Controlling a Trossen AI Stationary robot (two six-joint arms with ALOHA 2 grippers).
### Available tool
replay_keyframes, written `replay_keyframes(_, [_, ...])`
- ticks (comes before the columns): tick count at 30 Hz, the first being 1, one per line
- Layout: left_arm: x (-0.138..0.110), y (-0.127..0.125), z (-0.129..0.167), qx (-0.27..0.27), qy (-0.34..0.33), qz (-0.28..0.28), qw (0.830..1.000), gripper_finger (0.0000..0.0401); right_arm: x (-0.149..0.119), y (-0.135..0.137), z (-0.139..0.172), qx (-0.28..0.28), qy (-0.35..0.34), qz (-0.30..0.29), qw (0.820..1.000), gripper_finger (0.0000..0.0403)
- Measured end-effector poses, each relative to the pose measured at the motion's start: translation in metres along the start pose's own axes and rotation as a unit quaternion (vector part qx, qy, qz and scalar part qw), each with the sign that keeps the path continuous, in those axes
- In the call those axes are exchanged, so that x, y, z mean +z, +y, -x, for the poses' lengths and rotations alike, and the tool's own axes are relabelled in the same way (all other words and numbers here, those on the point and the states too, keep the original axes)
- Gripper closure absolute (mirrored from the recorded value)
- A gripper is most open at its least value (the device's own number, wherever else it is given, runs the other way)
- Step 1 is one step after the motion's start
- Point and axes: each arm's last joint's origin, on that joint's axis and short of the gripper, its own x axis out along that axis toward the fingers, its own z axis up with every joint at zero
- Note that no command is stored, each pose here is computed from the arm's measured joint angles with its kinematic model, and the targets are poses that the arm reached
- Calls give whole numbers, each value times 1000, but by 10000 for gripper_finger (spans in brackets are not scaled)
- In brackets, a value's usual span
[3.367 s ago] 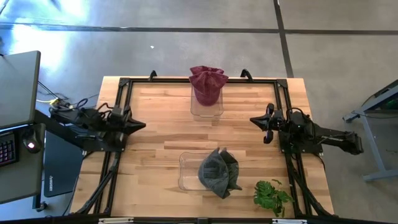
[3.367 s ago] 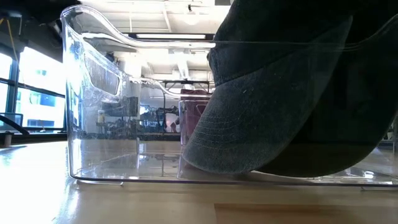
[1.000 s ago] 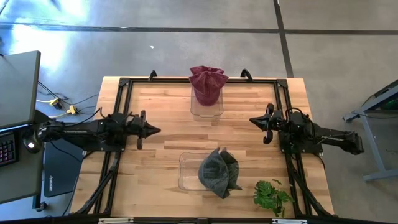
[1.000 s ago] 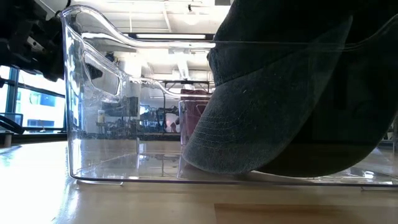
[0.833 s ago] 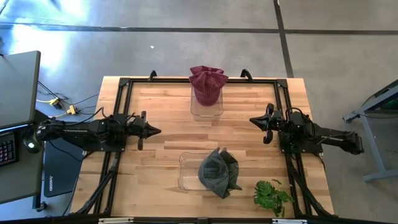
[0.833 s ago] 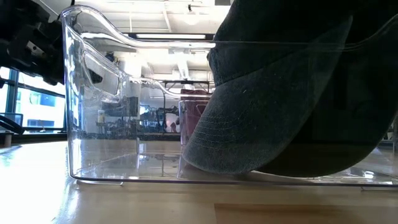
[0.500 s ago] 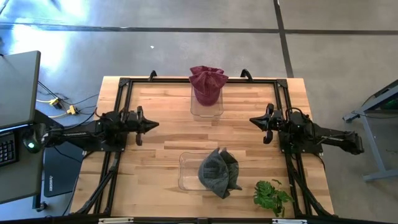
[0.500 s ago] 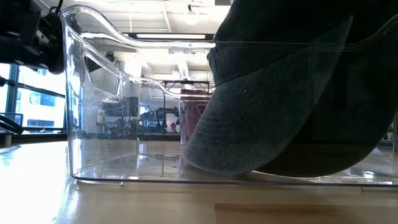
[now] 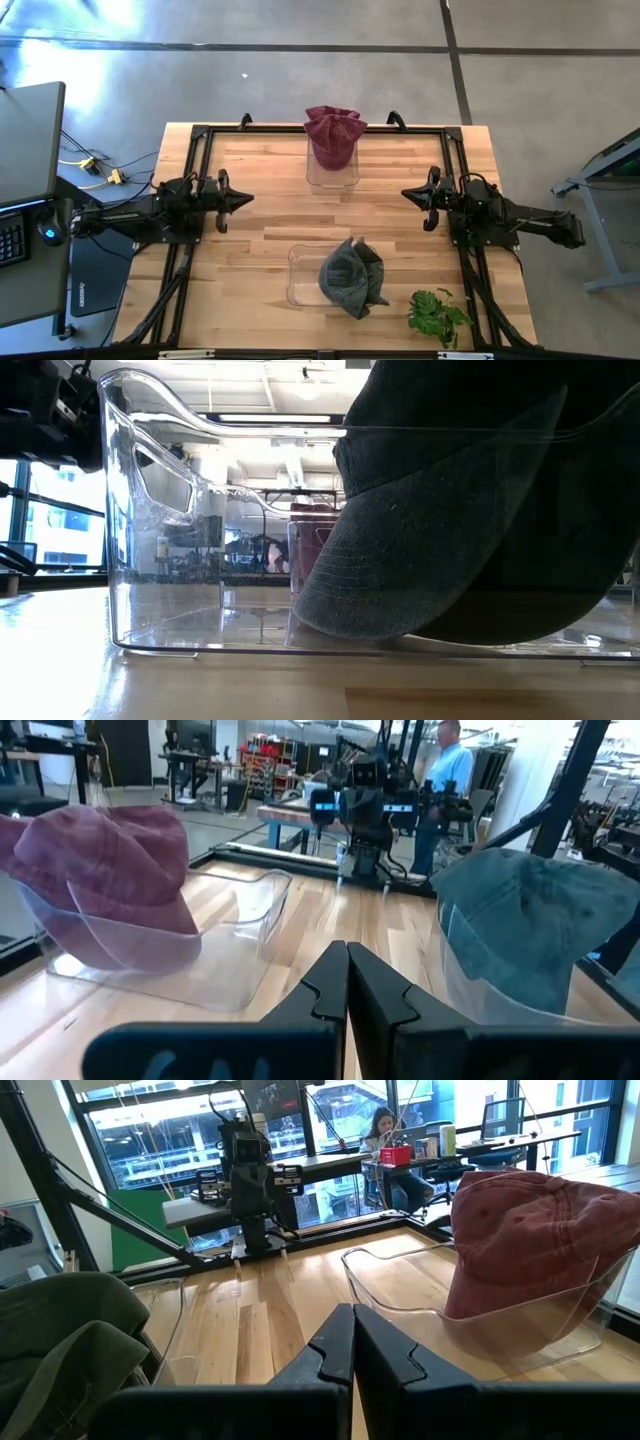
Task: Pick & Place hat
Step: Return to home position
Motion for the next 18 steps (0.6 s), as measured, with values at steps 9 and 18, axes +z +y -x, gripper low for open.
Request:
replay_keyframes(9, [0, 0, 0, 0, -1, 0, 1000, 401, 0, 0, 0, 0, 0, 0, 1000, 402])
replay_keyframes(18, [-1, 0, -1, 1, 6, 0, 1000, 401, 0, 0, 0, 0, 0, 0, 1000, 402])
